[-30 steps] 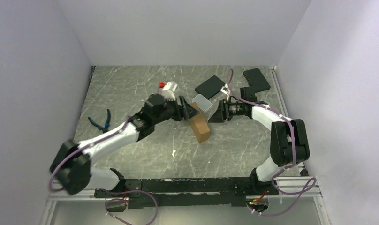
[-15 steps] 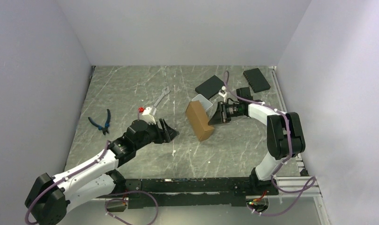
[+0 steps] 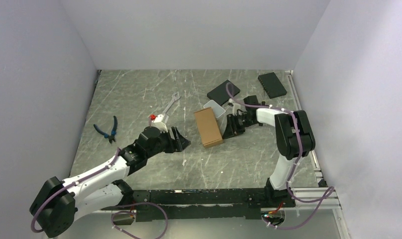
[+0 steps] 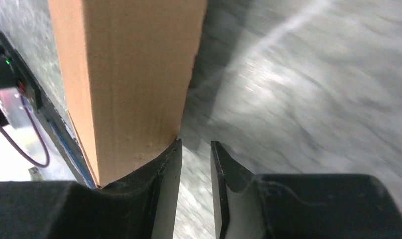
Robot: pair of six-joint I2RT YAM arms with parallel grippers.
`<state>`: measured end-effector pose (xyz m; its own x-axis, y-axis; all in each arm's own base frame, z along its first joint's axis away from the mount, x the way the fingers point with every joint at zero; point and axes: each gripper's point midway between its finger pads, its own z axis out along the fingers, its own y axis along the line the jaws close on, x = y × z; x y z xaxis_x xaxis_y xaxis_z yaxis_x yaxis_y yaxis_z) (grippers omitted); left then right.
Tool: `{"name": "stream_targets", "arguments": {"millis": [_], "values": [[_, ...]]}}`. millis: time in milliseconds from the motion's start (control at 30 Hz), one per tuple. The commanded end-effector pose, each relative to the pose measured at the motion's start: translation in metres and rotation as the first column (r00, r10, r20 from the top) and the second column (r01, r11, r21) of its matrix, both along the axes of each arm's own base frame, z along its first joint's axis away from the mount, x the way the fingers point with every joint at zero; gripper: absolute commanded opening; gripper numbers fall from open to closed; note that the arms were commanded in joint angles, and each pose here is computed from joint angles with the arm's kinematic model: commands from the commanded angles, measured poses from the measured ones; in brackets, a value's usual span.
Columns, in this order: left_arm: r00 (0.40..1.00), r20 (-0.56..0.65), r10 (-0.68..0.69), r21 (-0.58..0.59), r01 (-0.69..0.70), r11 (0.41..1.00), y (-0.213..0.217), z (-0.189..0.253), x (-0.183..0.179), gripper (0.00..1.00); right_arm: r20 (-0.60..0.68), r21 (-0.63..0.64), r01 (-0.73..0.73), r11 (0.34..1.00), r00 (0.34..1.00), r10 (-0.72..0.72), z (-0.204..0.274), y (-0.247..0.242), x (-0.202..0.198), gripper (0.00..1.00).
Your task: Fold the paper box
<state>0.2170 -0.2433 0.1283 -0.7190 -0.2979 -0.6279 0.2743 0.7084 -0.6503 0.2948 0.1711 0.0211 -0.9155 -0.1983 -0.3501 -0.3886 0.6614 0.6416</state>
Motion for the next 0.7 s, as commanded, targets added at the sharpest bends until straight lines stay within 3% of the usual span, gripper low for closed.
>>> {"name": "stream_targets", "arguments": {"millis": [0, 167, 333, 433, 567, 667], "values": [[0.999, 0.045, 0.011, -0.045, -0.009, 0.999, -0.003, 0.015, 0.006, 0.73, 0.1, -0.039, -0.17, 0.985, 0.98, 0.173, 0.008, 0.043, -0.007, 0.33], [0.997, 0.062, 0.045, -0.037, -0.043, 0.998, 0.008, 0.024, 0.003, 0.73, 0.178, -0.031, -0.371, 0.928, 0.912, 0.37, 0.025, 0.093, -0.044, 0.35], [0.995, 0.064, 0.073, -0.012, -0.072, 0.997, 0.023, 0.028, -0.005, 0.74, 0.179, -0.112, -0.305, 0.946, 0.93, 0.321, 0.021, 0.07, -0.024, 0.35], [0.995, 0.07, 0.076, 0.003, -0.077, 0.997, 0.027, 0.03, -0.006, 0.77, 0.275, -0.181, -0.274, 0.945, 0.908, 0.316, 0.041, 0.044, -0.005, 0.34], [0.993, 0.084, 0.079, 0.036, -0.082, 0.996, 0.032, 0.043, -0.003, 0.98, 0.579, -0.261, -0.154, 0.953, 0.765, 0.282, 0.118, 0.004, 0.02, 0.38], [0.992, 0.103, 0.071, 0.082, -0.079, 0.993, 0.042, 0.065, 0.005, 0.99, 0.743, -0.235, -0.04, 0.971, 0.637, 0.206, 0.178, -0.034, 0.026, 0.55]]}}
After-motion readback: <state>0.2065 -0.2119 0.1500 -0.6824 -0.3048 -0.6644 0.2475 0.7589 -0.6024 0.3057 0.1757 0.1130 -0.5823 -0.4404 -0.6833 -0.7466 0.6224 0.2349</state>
